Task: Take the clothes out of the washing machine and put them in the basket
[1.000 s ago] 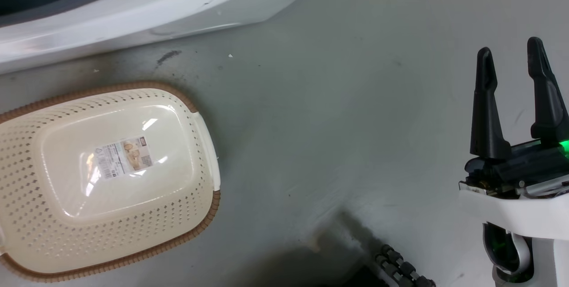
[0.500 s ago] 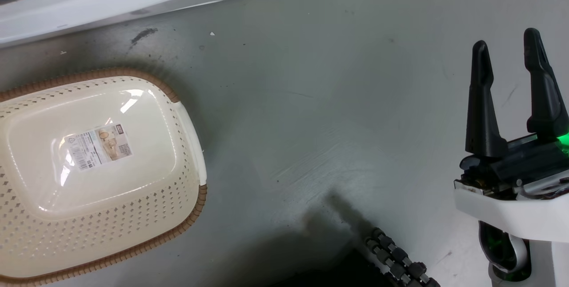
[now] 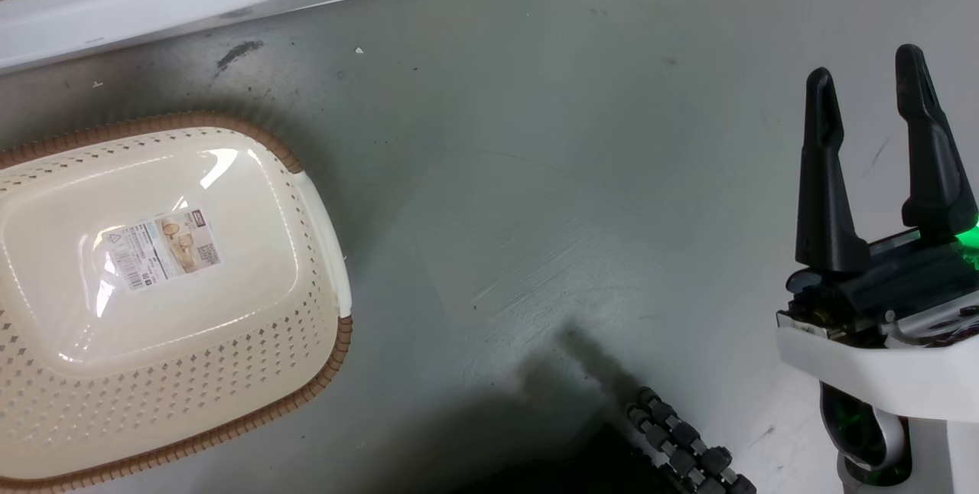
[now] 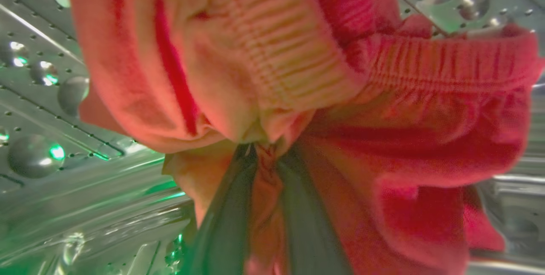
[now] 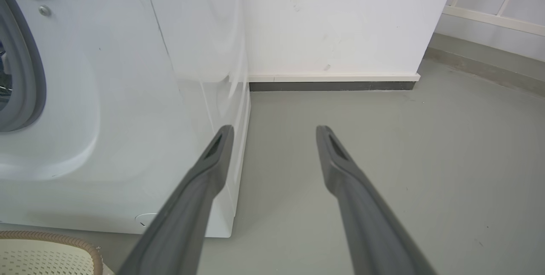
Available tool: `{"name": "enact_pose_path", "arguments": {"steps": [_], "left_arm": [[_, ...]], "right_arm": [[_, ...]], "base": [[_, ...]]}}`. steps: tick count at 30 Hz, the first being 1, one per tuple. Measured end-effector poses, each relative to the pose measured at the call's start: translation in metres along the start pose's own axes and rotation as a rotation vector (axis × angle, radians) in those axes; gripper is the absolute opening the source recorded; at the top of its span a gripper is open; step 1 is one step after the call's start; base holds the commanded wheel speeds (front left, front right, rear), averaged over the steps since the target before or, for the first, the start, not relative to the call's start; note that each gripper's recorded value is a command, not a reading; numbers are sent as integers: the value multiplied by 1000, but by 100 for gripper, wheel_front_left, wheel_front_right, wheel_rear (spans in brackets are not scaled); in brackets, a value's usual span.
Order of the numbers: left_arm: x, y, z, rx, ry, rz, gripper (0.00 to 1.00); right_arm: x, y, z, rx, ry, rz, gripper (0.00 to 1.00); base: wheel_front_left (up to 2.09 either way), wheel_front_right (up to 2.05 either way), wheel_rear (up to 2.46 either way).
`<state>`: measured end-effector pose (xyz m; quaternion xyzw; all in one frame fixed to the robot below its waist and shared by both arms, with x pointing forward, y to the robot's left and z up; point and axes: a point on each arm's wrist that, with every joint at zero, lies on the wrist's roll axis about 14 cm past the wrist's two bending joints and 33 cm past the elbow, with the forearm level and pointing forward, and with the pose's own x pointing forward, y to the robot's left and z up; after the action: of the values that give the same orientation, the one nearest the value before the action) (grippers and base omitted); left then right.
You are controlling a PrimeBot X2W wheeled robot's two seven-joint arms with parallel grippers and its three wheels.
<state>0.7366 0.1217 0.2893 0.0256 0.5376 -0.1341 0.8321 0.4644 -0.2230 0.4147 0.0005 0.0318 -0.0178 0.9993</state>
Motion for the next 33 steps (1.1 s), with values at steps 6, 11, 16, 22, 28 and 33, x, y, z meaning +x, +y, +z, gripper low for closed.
{"name": "enact_pose_path", "arguments": {"steps": [6, 11, 16, 22, 28, 33], "left_arm": [[-10, 0, 13, 21, -68, -9, 0], [-29, -4, 26, 58, -134, -9, 0], [-43, -10, 16, 94, -151, -13, 0], [-68, -19, 7, 129, -193, -38, 0], [-93, -30, -7, 149, -233, -74, 0], [-112, -37, -22, 155, -262, -101, 0]], "right_arm": [[1, 0, 3, 0, -10, -1, 100], [2, 6, 11, 1, -33, 18, 100], [2, 13, 26, 4, -73, 40, 100], [-4, 20, 46, 3, -116, 58, 100], [-16, 24, 62, 9, -142, 66, 100], [-28, 28, 74, 14, -162, 73, 100]], "base": [[0, 0, 0], [0, 0, 0], [0, 0, 0], [0, 0, 0], [0, 0, 0], [0, 0, 0]]}}
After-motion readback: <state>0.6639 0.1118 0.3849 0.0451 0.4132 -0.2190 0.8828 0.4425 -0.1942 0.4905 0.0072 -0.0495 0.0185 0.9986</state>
